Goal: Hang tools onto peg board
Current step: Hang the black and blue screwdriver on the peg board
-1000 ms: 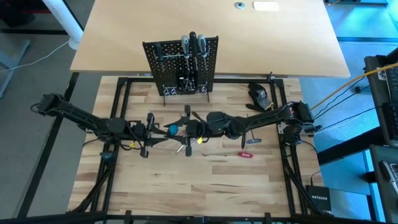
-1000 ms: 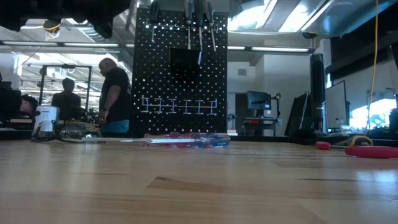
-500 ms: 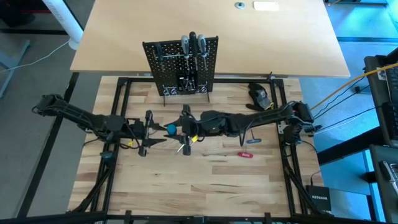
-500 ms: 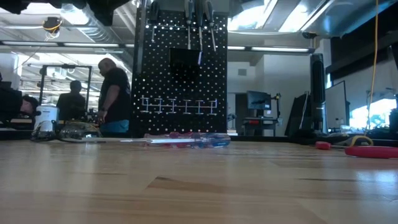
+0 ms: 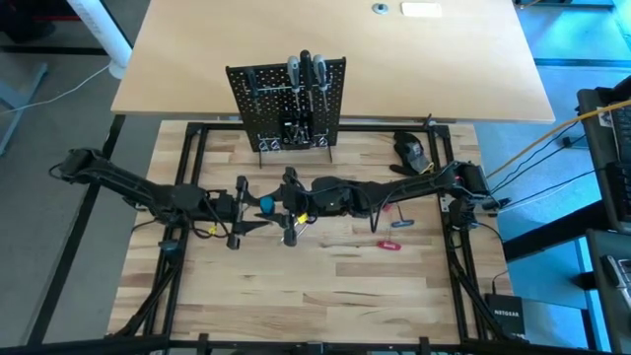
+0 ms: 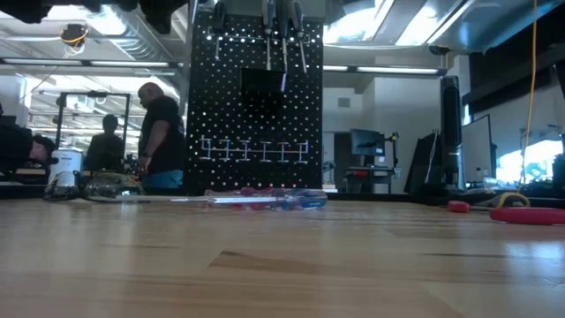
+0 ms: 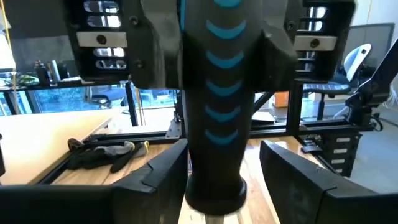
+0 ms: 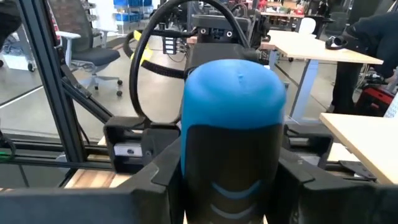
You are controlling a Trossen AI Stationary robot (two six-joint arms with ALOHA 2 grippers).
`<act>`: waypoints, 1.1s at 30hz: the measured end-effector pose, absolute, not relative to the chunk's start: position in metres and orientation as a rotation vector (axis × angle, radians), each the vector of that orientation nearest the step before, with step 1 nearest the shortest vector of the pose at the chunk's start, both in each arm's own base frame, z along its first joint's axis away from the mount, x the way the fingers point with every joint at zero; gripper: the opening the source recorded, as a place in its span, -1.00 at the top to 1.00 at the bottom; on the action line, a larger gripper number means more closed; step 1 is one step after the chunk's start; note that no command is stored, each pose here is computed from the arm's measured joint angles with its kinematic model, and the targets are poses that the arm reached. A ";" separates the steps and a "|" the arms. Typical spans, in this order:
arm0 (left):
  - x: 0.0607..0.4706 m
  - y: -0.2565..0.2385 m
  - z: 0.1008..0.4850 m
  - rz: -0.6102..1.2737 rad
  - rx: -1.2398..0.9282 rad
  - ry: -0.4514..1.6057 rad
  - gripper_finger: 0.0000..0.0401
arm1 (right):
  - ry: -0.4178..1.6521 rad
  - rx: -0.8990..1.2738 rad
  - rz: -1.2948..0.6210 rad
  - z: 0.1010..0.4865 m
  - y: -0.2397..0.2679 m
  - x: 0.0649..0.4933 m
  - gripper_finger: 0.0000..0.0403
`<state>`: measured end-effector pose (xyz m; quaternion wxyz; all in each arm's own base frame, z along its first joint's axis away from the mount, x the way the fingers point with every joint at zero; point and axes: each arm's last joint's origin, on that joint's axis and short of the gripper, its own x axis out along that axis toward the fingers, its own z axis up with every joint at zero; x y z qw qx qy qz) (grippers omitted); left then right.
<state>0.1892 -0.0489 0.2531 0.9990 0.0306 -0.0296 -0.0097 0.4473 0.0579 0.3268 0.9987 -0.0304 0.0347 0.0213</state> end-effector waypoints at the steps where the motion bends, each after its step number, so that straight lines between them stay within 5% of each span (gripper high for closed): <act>1: 0.191 -0.049 0.253 -0.019 0.063 -0.058 0.07 | 0.070 -0.061 0.043 0.326 0.058 0.447 0.27; 7: 0.198 -0.049 0.264 -0.006 0.067 -0.048 0.09 | 0.082 -0.063 0.045 0.325 0.059 0.447 0.27; 11: 0.200 -0.047 0.264 0.003 0.077 0.034 0.27 | 0.085 -0.063 0.045 0.325 0.059 0.447 0.26; 14: 0.201 -0.045 0.263 0.008 0.088 0.058 0.48 | 0.083 -0.063 0.045 0.325 0.059 0.447 0.09; 22: 0.194 -0.043 0.271 0.032 0.121 0.018 0.50 | 0.092 -0.067 0.047 0.343 0.057 0.433 -0.40; 33: 0.160 -0.015 0.291 0.461 0.203 -0.009 0.50 | 0.363 -0.114 -0.189 0.393 0.079 0.341 -0.50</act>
